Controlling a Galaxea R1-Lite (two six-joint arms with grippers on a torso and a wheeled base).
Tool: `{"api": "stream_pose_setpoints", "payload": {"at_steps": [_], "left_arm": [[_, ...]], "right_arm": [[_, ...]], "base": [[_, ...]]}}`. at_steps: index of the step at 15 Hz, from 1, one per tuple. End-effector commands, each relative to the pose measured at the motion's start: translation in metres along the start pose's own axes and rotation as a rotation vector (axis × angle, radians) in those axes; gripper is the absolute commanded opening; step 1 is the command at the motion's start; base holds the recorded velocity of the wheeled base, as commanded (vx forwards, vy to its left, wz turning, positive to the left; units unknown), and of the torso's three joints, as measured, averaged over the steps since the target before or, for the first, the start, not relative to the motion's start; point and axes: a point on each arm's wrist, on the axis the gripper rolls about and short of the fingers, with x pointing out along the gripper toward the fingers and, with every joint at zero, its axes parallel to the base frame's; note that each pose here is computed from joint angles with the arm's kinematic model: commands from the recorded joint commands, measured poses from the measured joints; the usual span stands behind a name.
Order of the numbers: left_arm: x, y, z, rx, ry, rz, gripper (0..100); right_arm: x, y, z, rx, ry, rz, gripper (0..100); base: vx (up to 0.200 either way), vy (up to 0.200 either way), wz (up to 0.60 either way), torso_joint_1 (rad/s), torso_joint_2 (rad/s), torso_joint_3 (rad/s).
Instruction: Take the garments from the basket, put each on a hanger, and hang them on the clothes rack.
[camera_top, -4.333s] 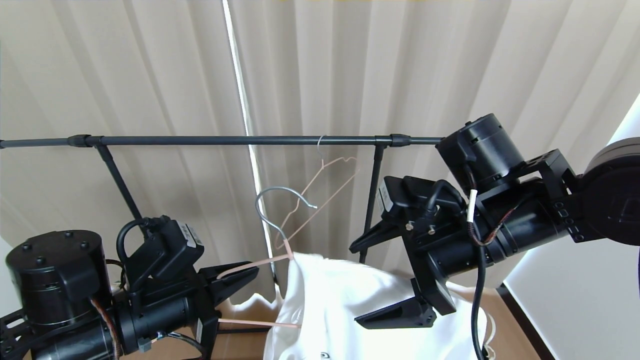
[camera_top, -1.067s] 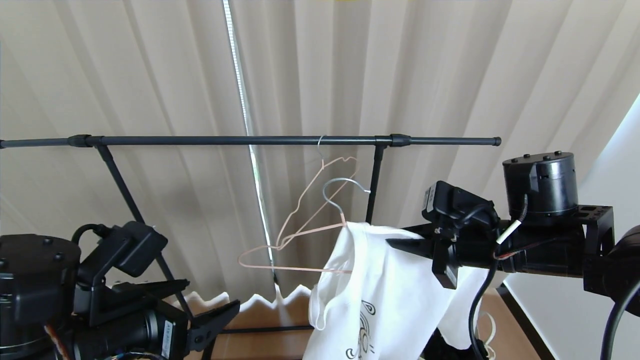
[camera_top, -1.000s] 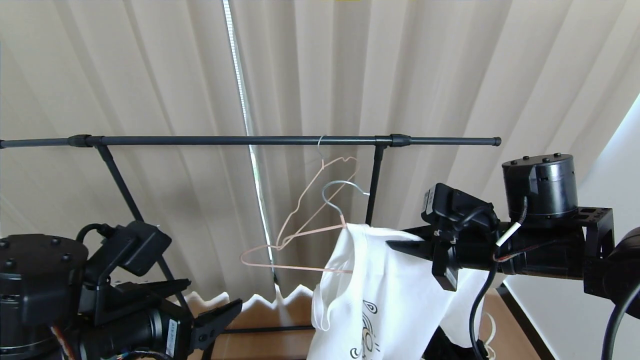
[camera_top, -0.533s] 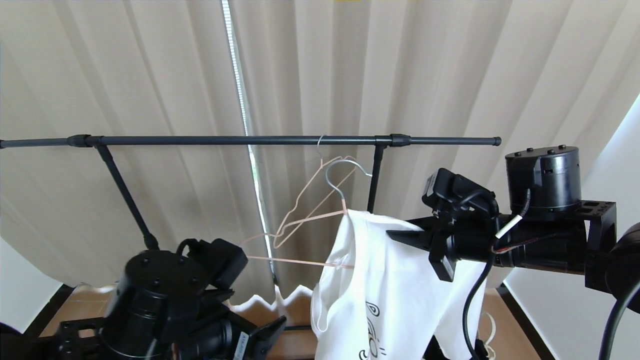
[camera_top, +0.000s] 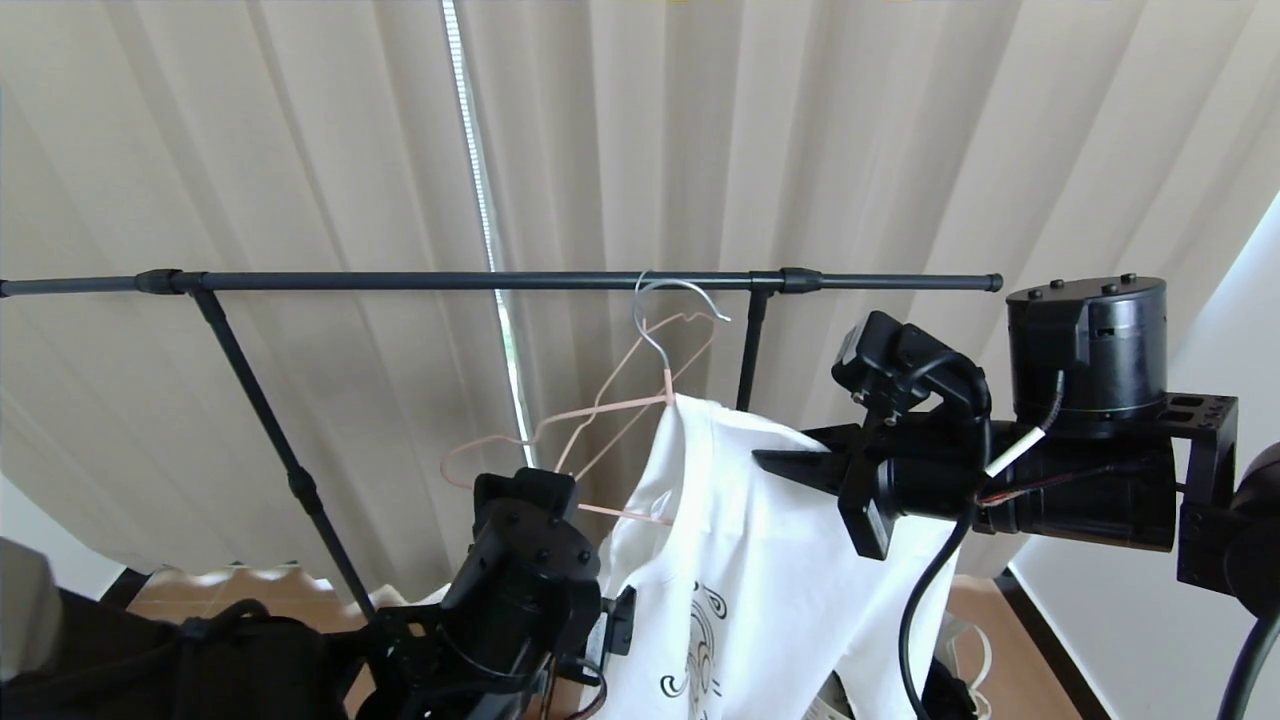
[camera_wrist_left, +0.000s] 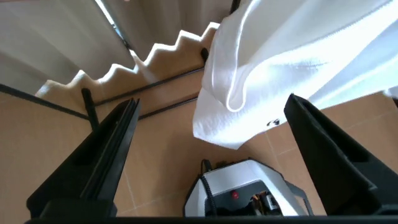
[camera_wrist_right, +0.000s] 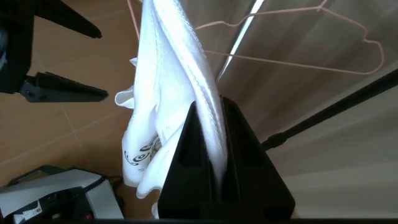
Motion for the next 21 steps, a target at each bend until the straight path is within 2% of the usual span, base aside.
{"api": "stream_pose_setpoints", "payload": {"at_steps": [1,3,6,9,14,15,17,18,21], "left_arm": [[0.02,-0.008,0.002,-0.027,-0.003,0.051,100],[0.024,-0.006,0.007,-0.048,-0.021,0.083,100],[0.028,-0.005,0.006,-0.057,-0.017,0.102,100],[0.039,-0.005,-0.009,-0.02,0.023,0.156,100],[0.038,0.002,-0.023,0.007,0.063,0.183,100],[0.038,0.002,-0.025,0.009,0.067,0.185,0],[0.036,0.004,-0.026,0.012,0.07,0.187,0],[0.033,0.005,-0.022,0.002,0.052,0.191,0],[0.029,0.025,-0.004,-0.067,0.008,0.229,0]], "right_arm": [[-0.003,0.002,0.001,-0.003,-0.007,0.001,0],[-0.003,0.002,0.002,-0.003,-0.009,0.001,0],[-0.004,0.002,0.002,-0.005,-0.01,0.0,0],[-0.007,0.001,0.005,-0.008,-0.024,-0.006,0],[-0.011,0.0,0.007,-0.009,-0.033,-0.016,0],[-0.012,0.0,0.007,-0.009,-0.035,-0.016,0],[-0.012,-0.004,0.005,-0.003,-0.029,-0.029,0],[-0.011,-0.007,0.004,0.003,-0.023,-0.036,0],[-0.006,-0.015,-0.004,0.022,0.001,-0.049,0]], "base": [[0.0,0.0,0.0,0.0,0.0,0.0],[0.0,0.0,0.0,0.0,0.0,0.0],[0.0,0.0,0.0,0.0,0.0,0.0],[0.0,0.0,0.0,0.0,0.0,0.0],[0.0,0.0,0.0,0.0,0.0,0.0],[0.0,0.0,0.0,0.0,0.0,0.0],[0.0,0.0,0.0,0.0,0.0,0.0],[0.0,0.0,0.0,0.0,0.0,0.0],[0.0,0.0,0.0,0.0,0.0,0.0]]}}
